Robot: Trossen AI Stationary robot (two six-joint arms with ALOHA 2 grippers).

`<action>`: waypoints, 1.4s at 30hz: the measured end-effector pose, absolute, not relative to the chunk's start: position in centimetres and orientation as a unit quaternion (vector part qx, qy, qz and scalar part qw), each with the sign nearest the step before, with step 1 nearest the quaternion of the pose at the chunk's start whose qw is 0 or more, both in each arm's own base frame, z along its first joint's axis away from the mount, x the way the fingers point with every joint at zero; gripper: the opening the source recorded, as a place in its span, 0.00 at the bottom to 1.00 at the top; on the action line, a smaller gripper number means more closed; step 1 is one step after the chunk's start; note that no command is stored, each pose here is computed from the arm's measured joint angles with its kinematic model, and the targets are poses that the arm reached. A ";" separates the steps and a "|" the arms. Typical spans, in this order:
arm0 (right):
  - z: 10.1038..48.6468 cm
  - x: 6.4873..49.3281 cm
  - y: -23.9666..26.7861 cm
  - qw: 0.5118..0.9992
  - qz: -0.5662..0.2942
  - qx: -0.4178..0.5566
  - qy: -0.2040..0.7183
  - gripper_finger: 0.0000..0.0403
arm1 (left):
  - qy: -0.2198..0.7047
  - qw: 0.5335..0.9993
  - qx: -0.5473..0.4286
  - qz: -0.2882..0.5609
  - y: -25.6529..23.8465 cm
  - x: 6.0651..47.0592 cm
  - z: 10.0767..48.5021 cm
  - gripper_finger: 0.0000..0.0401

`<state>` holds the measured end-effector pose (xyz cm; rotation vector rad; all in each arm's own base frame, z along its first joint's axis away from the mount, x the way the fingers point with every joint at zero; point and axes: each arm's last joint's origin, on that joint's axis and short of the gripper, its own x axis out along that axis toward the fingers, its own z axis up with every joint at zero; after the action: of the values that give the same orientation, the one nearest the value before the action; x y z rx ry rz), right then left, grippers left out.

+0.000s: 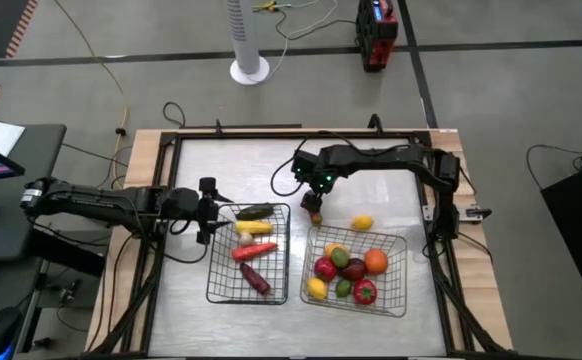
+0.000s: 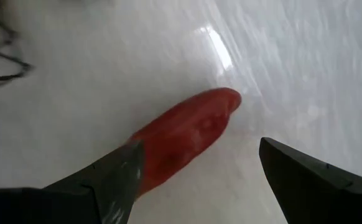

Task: Sort produce into baskets
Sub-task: Put the red pepper into the left wire basket

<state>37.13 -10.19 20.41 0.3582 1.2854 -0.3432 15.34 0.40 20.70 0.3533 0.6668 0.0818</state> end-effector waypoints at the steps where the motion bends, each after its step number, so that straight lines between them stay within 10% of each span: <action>1: 20.0 37.2 -10.2 0.768 -0.161 0.164 0.598 0.86 | 0.326 0.929 0.170 0.041 0.4 15.3 20.7 0.66; 21: 18.2 38.0 -9.9 0.762 -0.128 0.176 0.610 0.82 | 0.127 0.987 0.022 0.091 0.4 17.0 25.1 0.66; 42: 16.2 37.4 -9.9 0.759 -0.128 0.177 0.614 0.77 | 0.120 0.988 -0.003 0.093 0.4 17.0 25.2 0.66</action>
<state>37.36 -9.88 16.20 0.3863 1.3365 -0.2786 17.04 0.38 25.24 -0.0060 0.2415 0.1874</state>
